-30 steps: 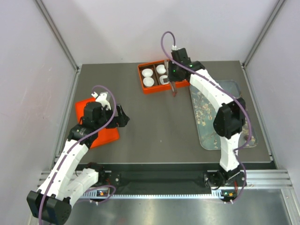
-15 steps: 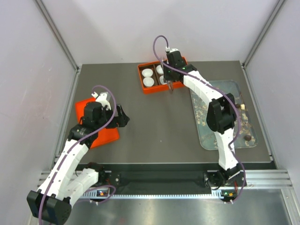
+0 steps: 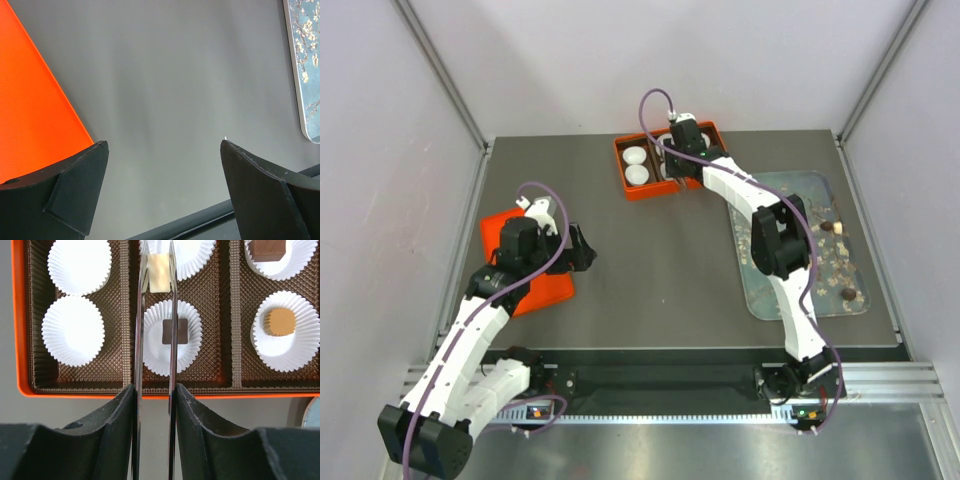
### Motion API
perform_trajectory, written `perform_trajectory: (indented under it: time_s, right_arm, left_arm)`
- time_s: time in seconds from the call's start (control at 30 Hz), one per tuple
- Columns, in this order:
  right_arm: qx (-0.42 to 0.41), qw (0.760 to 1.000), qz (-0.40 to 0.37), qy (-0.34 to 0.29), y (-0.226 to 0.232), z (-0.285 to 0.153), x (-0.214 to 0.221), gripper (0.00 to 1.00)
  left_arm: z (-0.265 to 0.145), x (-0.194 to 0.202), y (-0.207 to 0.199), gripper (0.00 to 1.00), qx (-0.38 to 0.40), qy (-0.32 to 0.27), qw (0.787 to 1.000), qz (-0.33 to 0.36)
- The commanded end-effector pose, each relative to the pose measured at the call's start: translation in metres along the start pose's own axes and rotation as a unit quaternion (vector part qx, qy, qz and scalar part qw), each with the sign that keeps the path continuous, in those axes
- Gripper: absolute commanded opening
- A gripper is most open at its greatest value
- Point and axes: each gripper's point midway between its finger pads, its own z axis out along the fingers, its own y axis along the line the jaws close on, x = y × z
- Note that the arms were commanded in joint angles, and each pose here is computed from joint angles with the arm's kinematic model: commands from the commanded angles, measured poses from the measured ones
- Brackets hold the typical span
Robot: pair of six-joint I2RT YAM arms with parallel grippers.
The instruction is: Pack the chocolate
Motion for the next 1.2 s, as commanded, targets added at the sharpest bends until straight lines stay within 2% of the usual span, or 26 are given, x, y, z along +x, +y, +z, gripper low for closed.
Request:
perform_trajectory:
  time_s: [0.0, 0.4, 1.17]
  right_arm:
    - [-0.019, 0.997, 0.003, -0.076, 0.015, -0.003, -0.047, 0.36]
    - [-0.005, 0.996, -0.013, -0.084, 0.008, 0.005, -0.050, 0.35]
    - [-0.005, 0.993, -0.003, -0.116, -0.003, -0.017, -0.078, 0.34]
  left_arm:
    - [0.002, -0.005, 0.000, 0.98, -0.001, -0.011, 1.000, 0.006]
    - [0.004, -0.004, 0.002, 0.98, -0.005, -0.007, 1.000, 0.004]
    - [0.007, -0.003, 0.003, 0.98, -0.001, 0.000, 1.000, 0.001]
